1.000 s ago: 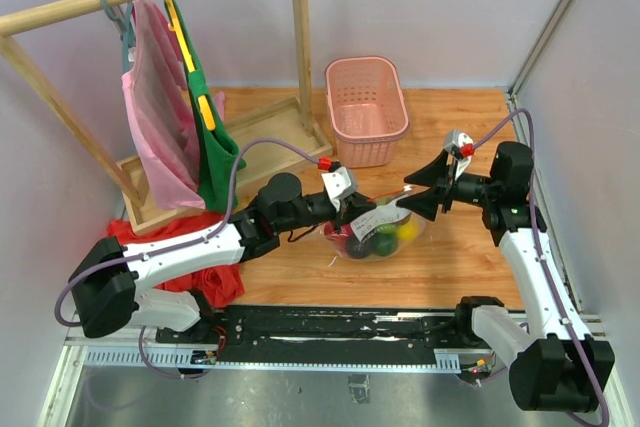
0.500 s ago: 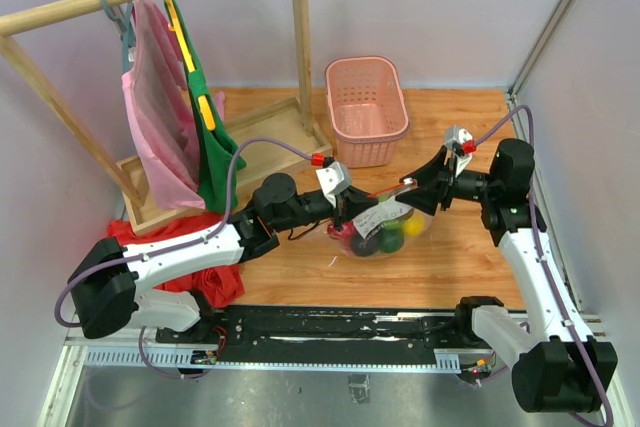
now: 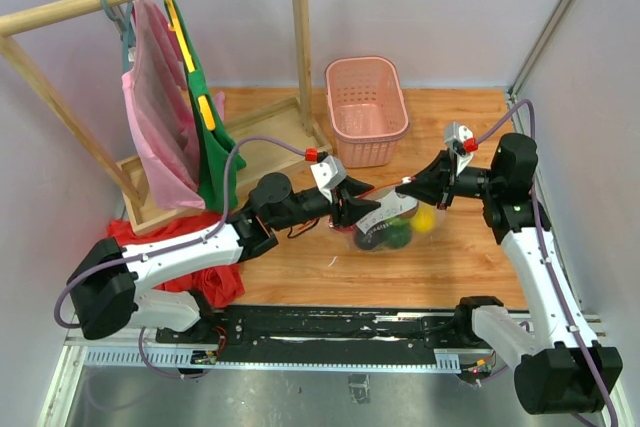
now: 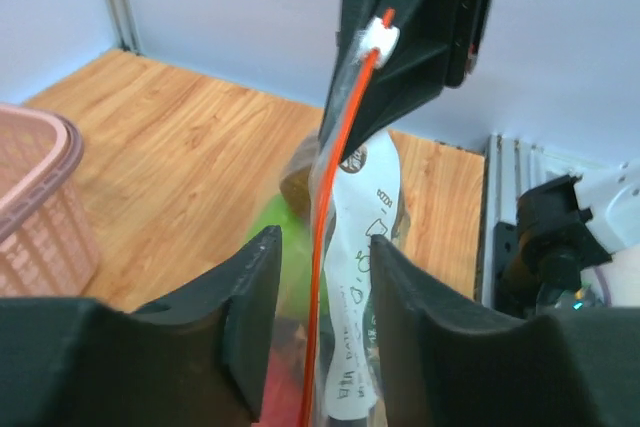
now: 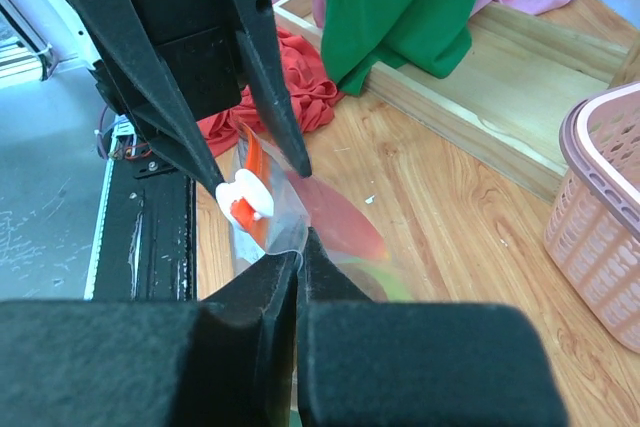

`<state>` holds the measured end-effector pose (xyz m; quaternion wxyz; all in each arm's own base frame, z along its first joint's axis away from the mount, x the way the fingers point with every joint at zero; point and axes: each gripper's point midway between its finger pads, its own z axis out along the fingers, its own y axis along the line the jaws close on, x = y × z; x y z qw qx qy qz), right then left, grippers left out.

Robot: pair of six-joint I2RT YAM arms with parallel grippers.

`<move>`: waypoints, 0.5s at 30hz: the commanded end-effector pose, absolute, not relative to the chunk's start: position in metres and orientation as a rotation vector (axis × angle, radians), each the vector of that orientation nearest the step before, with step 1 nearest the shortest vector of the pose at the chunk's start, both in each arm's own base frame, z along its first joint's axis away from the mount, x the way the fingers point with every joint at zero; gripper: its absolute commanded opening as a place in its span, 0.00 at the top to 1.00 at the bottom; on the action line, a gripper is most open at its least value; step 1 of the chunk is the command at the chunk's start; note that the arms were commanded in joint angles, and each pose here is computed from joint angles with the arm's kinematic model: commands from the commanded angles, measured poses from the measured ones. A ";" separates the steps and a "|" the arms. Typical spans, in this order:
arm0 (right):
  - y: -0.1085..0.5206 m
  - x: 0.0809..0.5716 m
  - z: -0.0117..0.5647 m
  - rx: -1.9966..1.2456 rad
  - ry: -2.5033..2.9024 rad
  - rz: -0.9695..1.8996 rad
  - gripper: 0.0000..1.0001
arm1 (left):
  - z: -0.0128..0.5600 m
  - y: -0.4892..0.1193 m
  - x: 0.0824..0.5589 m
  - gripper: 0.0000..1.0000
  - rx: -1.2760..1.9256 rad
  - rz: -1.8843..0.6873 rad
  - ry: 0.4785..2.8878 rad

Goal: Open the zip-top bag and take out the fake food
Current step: Unzip the zipper food storage bag at the center of the board.

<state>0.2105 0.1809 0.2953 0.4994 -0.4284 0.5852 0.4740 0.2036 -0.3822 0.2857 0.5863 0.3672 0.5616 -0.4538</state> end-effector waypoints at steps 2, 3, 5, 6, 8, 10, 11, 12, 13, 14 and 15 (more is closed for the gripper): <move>0.181 0.204 0.303 -1.124 1.366 1.036 0.99 | 0.320 -0.364 0.212 0.33 0.743 -1.027 1.275; 0.180 0.206 0.301 -1.125 1.371 1.015 0.99 | 0.326 -0.360 0.211 0.29 0.744 -1.014 1.265; 0.179 0.207 0.299 -1.131 1.379 0.999 0.99 | 0.336 -0.357 0.210 0.27 0.758 -0.990 1.254; 0.179 0.206 0.298 -1.131 1.385 1.000 0.99 | 0.340 -0.357 0.212 0.27 0.767 -0.976 1.258; 0.178 0.208 0.297 -1.130 1.392 1.000 0.99 | 0.347 -0.361 0.216 0.28 0.790 -0.951 1.274; 0.178 0.209 0.298 -1.129 1.395 1.001 0.99 | 0.356 -0.369 0.221 0.29 0.813 -0.929 1.287; 0.178 0.210 0.298 -1.128 1.396 1.000 0.99 | 0.359 -0.374 0.224 0.29 0.826 -0.902 1.294; 0.178 0.212 0.297 -1.128 1.399 0.996 0.99 | 0.359 -0.380 0.225 0.30 0.859 -0.870 1.304; 0.178 0.213 0.297 -1.128 1.401 0.991 0.99 | 0.359 -0.386 0.226 0.30 0.892 -0.840 1.306; 0.178 0.213 0.297 -1.129 1.403 0.988 0.99 | 0.361 -0.392 0.227 0.30 0.921 -0.816 1.301; 0.178 0.214 0.298 -1.132 1.400 0.982 0.99 | 0.361 -0.397 0.227 0.30 0.948 -0.798 1.302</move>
